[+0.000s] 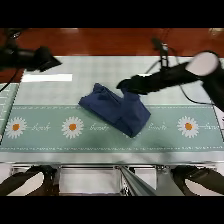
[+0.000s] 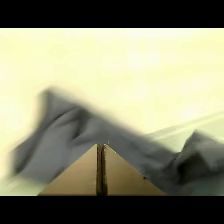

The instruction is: Fold the shirts.

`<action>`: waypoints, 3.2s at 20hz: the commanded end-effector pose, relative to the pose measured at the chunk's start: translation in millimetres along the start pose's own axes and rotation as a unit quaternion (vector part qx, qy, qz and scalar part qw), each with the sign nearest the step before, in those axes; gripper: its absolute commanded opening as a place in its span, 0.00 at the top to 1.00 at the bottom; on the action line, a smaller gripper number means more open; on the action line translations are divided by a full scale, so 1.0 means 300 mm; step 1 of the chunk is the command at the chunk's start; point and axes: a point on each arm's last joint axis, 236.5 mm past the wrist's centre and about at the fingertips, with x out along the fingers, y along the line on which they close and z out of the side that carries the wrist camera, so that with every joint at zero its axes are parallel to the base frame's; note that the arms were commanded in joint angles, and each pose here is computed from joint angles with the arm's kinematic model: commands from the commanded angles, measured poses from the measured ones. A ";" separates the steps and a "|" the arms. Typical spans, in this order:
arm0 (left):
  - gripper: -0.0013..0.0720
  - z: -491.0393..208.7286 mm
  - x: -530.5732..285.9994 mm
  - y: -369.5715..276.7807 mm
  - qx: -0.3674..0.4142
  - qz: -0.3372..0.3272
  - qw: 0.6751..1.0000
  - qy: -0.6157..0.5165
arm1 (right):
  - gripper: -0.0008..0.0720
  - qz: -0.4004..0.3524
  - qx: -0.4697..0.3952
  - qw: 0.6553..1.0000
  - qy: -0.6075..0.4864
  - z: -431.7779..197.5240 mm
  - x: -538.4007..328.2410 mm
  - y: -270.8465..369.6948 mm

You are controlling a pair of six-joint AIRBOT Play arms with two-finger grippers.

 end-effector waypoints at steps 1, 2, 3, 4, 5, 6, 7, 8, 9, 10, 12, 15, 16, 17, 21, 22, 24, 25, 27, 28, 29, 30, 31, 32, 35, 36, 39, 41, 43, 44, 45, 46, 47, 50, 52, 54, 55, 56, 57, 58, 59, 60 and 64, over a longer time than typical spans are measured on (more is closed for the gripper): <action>0.96 -0.233 -0.125 0.154 -0.024 0.072 0.996 -0.036 | 0.94 0.013 -0.017 0.999 0.044 0.082 0.296 0.063; 0.96 -0.314 -0.116 0.156 -0.035 0.068 0.996 -0.041 | 0.95 0.016 -0.014 0.998 0.053 0.096 0.366 0.067; 0.96 -0.382 -0.102 0.169 -0.049 0.066 0.995 -0.052 | 0.94 0.017 -0.013 0.998 0.060 0.109 0.430 0.066; 0.96 -0.434 -0.086 0.194 -0.062 0.069 0.994 -0.066 | 0.95 0.020 -0.019 0.998 0.061 0.119 0.487 0.069; 0.96 -0.473 -0.069 0.222 -0.074 0.074 0.992 -0.076 | 0.94 0.020 -0.021 0.998 0.064 0.121 0.539 0.068; 0.96 -0.514 -0.049 0.250 -0.089 0.079 0.990 -0.075 | 0.84 0.020 -0.018 0.997 0.068 0.121 0.588 0.061; 0.96 -0.549 -0.030 0.268 -0.105 0.081 0.989 -0.065 | 0.36 0.019 -0.005 0.997 0.075 0.121 0.617 0.049; 0.96 -0.575 -0.015 0.279 -0.111 0.082 0.989 -0.052 | 0.13 0.017 -0.004 0.997 0.079 0.123 0.628 0.038; 0.96 -0.584 -0.007 0.283 -0.115 0.082 0.989 -0.045 | 0.13 0.016 -0.003 0.997 0.075 0.147 0.609 0.023; 0.96 -0.586 -0.002 0.286 -0.117 0.082 0.989 -0.043 | 0.13 0.017 0.002 0.997 0.070 0.184 0.553 0.005; 0.96 -0.587 0.000 0.287 -0.118 0.082 0.989 -0.041 | 0.13 0.012 0.005 0.997 0.077 0.241 0.349 -0.050; 0.96 -0.598 0.002 0.284 -0.119 0.080 0.989 -0.034 | 0.13 -0.074 -0.024 0.992 0.099 0.207 -0.079 -0.211; 0.96 -0.604 0.003 0.281 -0.119 0.079 0.989 -0.030 | 0.13 -0.140 -0.023 0.986 0.088 0.183 -0.206 -0.292; 0.96 -0.609 0.003 0.279 -0.120 0.078 0.989 -0.027 | 0.13 -0.196 -0.015 0.979 0.061 0.154 -0.314 -0.363; 0.96 -0.636 0.005 0.267 -0.120 0.072 0.990 -0.009 | 0.13 -0.214 0.144 0.959 -0.116 -0.110 -0.274 -0.541; 0.96 -0.641 0.006 0.265 -0.121 0.071 0.990 -0.006 | 0.13 -0.187 0.201 0.952 -0.137 -0.222 -0.187 -0.570; 0.96 -0.645 0.008 0.253 -0.123 0.065 0.990 -0.002 | 0.13 -0.101 0.333 0.924 -0.159 -0.397 -0.028 -0.579; 0.96 -0.639 0.010 0.243 -0.128 0.058 0.990 -0.005 | 0.13 -0.069 0.369 0.913 -0.156 -0.447 0.026 -0.572; 0.96 -0.628 0.012 0.225 -0.137 0.046 0.989 -0.012 | 0.13 -0.052 0.358 0.923 -0.132 -0.490 0.097 -0.549; 0.96 -0.622 0.012 0.219 -0.140 0.041 0.989 -0.015 | 0.13 -0.053 0.345 0.930 -0.114 -0.499 0.124 -0.541; 0.96 -0.618 0.012 0.217 -0.142 0.040 0.989 -0.018 | 0.13 -0.056 0.340 0.934 -0.092 -0.511 0.155 -0.538; 0.96 -0.617 0.012 0.217 -0.142 0.039 0.989 -0.018 | 0.13 -0.057 0.342 0.935 -0.073 -0.515 0.182 -0.539; 0.96 -0.618 0.012 0.217 -0.142 0.039 0.989 -0.018 | 0.13 -0.054 0.338 0.938 -0.057 -0.506 0.212 -0.538; 0.96 -0.618 0.012 0.217 -0.142 0.039 0.989 -0.017 | 0.13 -0.047 0.332 0.941 -0.048 -0.485 0.239 -0.534; 0.96 -0.617 0.012 0.217 -0.142 0.039 0.989 -0.018 | 0.14 -0.028 0.324 0.946 0.002 -0.441 0.331 -0.513; 0.96 -0.618 0.012 0.217 -0.142 0.039 0.989 -0.018 | 0.20 -0.019 0.312 0.949 0.028 -0.439 0.362 -0.494; 0.96 -0.618 0.012 0.217 -0.142 0.039 0.989 -0.018 | 0.95 0.034 0.213 0.973 0.084 -0.356 0.415 -0.383; 0.96 -0.618 0.012 0.217 -0.142 0.039 0.989 -0.017 | 0.95 0.061 0.145 0.987 0.043 -0.152 0.363 -0.279; 0.96 -0.618 0.012 0.217 -0.142 0.039 0.989 -0.018 | 0.95 0.061 0.071 0.996 -0.005 0.068 0.250 -0.164; 0.96 -0.618 0.012 0.217 -0.142 0.039 0.989 -0.018 | 0.95 0.046 0.039 0.998 -0.026 0.161 0.178 -0.118; 0.96 -0.618 0.012 0.217 -0.142 0.039 0.989 -0.018 | 0.95 0.020 0.013 0.999 -0.046 0.235 0.105 -0.096; 0.96 -0.618 0.012 0.217 -0.142 0.039 0.989 -0.018 | 0.95 -0.014 -0.014 0.998 -0.063 0.298 0.022 -0.090; 0.96 -0.618 0.012 0.217 -0.142 0.039 0.989 -0.017 | 0.95 -0.049 -0.030 0.996 -0.075 0.343 -0.058 -0.103; 0.96 -0.618 0.012 0.217 -0.142 0.039 0.989 -0.017 | 0.95 -0.113 -0.027 0.990 -0.084 0.394 -0.299 -0.174; 0.96 -0.618 0.012 0.216 -0.142 0.039 0.989 -0.017 | 0.95 -0.143 -0.001 0.987 -0.078 0.380 -0.447 -0.261; 0.96 -0.618 0.012 0.217 -0.142 0.039 0.989 -0.017 | 0.95 -0.189 0.037 0.979 -0.069 0.332 -0.603 -0.382; 0.96 -0.618 0.012 0.216 -0.142 0.039 0.989 -0.017 | 0.95 -0.214 0.064 0.972 -0.068 0.293 -0.686 -0.448; 0.96 -0.618 0.012 0.217 -0.142 0.039 0.989 -0.017 | 0.95 -0.230 0.092 0.967 -0.066 0.251 -0.759 -0.500; 0.96 -0.618 0.012 0.217 -0.142 0.039 0.989 -0.017 | 0.95 -0.241 0.121 0.961 -0.065 0.205 -0.828 -0.541; 0.96 -0.618 0.012 0.217 -0.142 0.039 0.989 -0.017 | 0.95 -0.251 0.151 0.954 -0.061 0.151 -0.894 -0.576; 0.96 -0.617 0.012 0.217 -0.142 0.039 0.989 -0.018 | 0.95 -0.265 0.179 0.945 -0.068 0.110 -0.959 -0.611; 0.96 -0.617 0.012 0.217 -0.141 0.039 0.989 -0.018 | 0.95 -0.273 0.204 0.936 -0.091 0.083 -1.019 -0.626; 0.96 -0.608 0.012 0.221 -0.142 0.041 0.989 -0.024 | 0.95 -0.321 0.311 0.887 -0.116 -0.141 -1.163 -0.734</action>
